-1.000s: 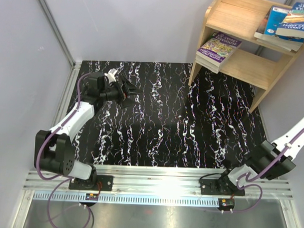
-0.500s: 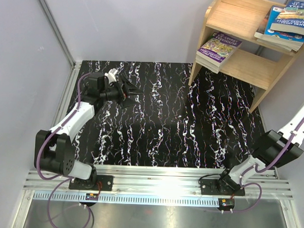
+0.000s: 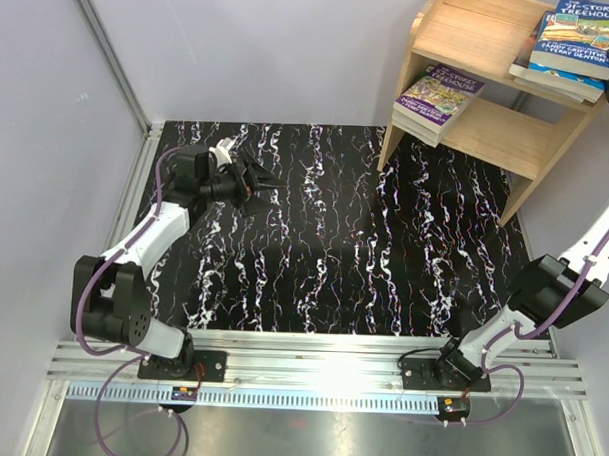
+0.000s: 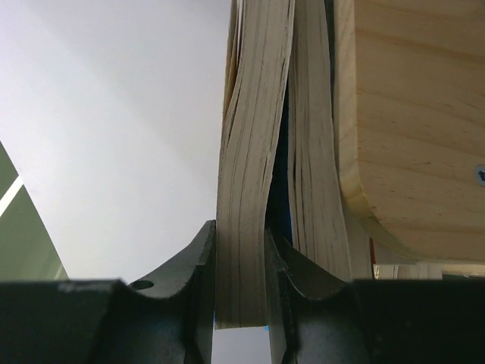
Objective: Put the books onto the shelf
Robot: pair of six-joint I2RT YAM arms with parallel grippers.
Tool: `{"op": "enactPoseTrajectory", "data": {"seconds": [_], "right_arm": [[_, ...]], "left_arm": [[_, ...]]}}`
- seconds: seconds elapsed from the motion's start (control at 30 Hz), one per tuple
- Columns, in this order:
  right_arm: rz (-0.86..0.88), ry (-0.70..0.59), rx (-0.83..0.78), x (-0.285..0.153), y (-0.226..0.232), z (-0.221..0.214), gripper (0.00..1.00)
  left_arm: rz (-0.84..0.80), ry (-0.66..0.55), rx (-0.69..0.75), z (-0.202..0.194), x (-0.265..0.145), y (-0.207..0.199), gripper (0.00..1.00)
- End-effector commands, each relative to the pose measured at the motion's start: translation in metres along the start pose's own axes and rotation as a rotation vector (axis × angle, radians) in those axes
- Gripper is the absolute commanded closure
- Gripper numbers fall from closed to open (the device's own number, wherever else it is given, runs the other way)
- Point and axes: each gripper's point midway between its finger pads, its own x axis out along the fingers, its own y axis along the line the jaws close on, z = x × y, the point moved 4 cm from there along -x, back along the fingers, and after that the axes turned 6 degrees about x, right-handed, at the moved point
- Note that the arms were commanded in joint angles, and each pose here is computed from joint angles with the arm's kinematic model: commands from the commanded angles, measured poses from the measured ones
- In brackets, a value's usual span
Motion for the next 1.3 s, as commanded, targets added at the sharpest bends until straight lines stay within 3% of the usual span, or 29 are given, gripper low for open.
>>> {"op": "enactPoseTrajectory", "data": {"seconds": [0.0, 0.07, 0.1, 0.13, 0.27, 0.43, 0.5, 0.9, 1.1, 1.17, 1.2, 1.27], "right_arm": [[-0.036, 0.048, 0.006, -0.003, -0.012, -0.007, 0.94], [-0.053, 0.040, 0.007, -0.003, -0.014, -0.006, 0.84], [-0.057, 0.033, 0.006, -0.003, -0.015, -0.005, 0.73], [-0.052, 0.026, -0.002, -0.005, -0.011, -0.005, 0.49], [-0.068, -0.002, -0.012, -0.006, -0.010, 0.000, 0.23], [-0.054, -0.047, -0.038, -0.015, 0.002, 0.007, 0.10], [-0.051, -0.070, -0.054, -0.021, 0.008, 0.009, 0.00], [-0.120, -0.240, -0.195, -0.061, 0.033, 0.010, 0.00], [-0.095, -0.379, -0.356, -0.109, 0.064, -0.010, 0.00], [0.031, -0.403, -0.445, -0.132, 0.094, -0.031, 0.00], [0.030, -0.365, -0.435, -0.123, 0.076, -0.032, 0.00], [0.250, -0.293, -0.566, -0.137, 0.111, -0.071, 0.00]], "left_arm": [[-0.046, -0.007, 0.041, 0.007, -0.001, -0.009, 0.01], [-0.048, -0.005, 0.044, 0.006, -0.001, -0.010, 0.01], [-0.046, -0.003, 0.042, 0.006, -0.001, -0.010, 0.01], [-0.042, -0.004, 0.040, 0.006, -0.001, -0.009, 0.01], [-0.040, -0.003, 0.047, 0.004, -0.003, -0.009, 0.01], [-0.035, -0.007, 0.045, 0.005, -0.004, -0.008, 0.01], [-0.035, -0.011, 0.047, 0.006, -0.004, -0.009, 0.01], [-0.023, -0.018, 0.061, 0.009, -0.006, -0.014, 0.01], [0.028, -0.009, 0.073, 0.012, -0.011, -0.014, 0.01], [0.051, -0.023, 0.069, 0.014, -0.014, -0.012, 0.01], [0.061, -0.028, 0.075, 0.015, -0.014, -0.012, 0.01], [0.091, -0.030, 0.081, 0.014, -0.014, -0.010, 0.01]]}}
